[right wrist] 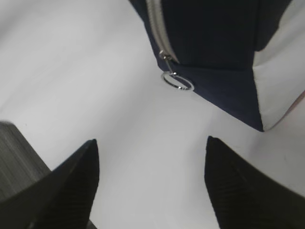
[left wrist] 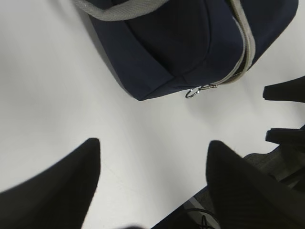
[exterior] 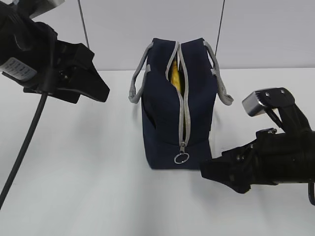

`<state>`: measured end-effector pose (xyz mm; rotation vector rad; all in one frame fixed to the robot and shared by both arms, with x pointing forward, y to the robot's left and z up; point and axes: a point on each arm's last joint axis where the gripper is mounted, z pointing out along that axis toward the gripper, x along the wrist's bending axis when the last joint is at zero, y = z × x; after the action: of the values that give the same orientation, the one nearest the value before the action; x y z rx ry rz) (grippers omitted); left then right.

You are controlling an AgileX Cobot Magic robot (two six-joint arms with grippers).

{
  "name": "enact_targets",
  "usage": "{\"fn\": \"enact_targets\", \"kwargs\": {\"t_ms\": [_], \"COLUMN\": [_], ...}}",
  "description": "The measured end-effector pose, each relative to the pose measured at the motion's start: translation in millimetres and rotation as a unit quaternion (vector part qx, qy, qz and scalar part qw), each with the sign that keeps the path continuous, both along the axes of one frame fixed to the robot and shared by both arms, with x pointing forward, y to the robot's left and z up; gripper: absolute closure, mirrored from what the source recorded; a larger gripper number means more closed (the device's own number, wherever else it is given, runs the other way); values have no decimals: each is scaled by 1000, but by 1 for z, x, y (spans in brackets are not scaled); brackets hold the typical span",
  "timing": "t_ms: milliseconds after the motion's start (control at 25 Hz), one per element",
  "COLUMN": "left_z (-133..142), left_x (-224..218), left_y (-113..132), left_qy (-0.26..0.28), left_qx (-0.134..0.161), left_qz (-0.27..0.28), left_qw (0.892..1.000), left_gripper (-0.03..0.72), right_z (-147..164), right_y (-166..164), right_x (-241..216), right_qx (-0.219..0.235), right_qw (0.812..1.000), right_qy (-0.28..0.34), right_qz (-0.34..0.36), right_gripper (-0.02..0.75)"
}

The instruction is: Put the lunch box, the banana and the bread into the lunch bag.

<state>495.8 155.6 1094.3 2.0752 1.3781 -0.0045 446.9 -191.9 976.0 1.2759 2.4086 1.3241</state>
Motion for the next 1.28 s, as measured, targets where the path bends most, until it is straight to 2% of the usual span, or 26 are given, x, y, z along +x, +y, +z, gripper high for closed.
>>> {"fn": "enact_targets", "kwargs": {"t_ms": [120,240,400,480,560,800,1280], "left_z": [0,0,0,0,0,-1,-1], "left_x": [0,0,0,1,1,0,-1], "left_y": [0,0,0,1,1,2,2], "left_qy": [-2,-2,-3,-5,-6,-4,2], "left_qx": [0,0,2,6,10,13,16], "left_qz": [0,0,-1,-1,-2,-4,-7], "left_qw": [1000,1000,1000,1000,1000,1000,1000], "left_gripper": [211,216,224,225,225,226,230], "right_z": [-9,-19,-30,-36,-43,-65,-80], "right_y": [2,3,4,5,7,14,24], "right_x": [9,15,21,22,23,28,54], "right_qx": [45,48,-12,-48,-65,-70,-65], "right_qw": [996,995,1000,997,992,982,980], "right_qy": [44,58,-3,-41,-61,-81,-80], "right_qz": [-57,-71,0,50,86,158,171], "right_gripper": [210,210,209,209,209,209,209]}}
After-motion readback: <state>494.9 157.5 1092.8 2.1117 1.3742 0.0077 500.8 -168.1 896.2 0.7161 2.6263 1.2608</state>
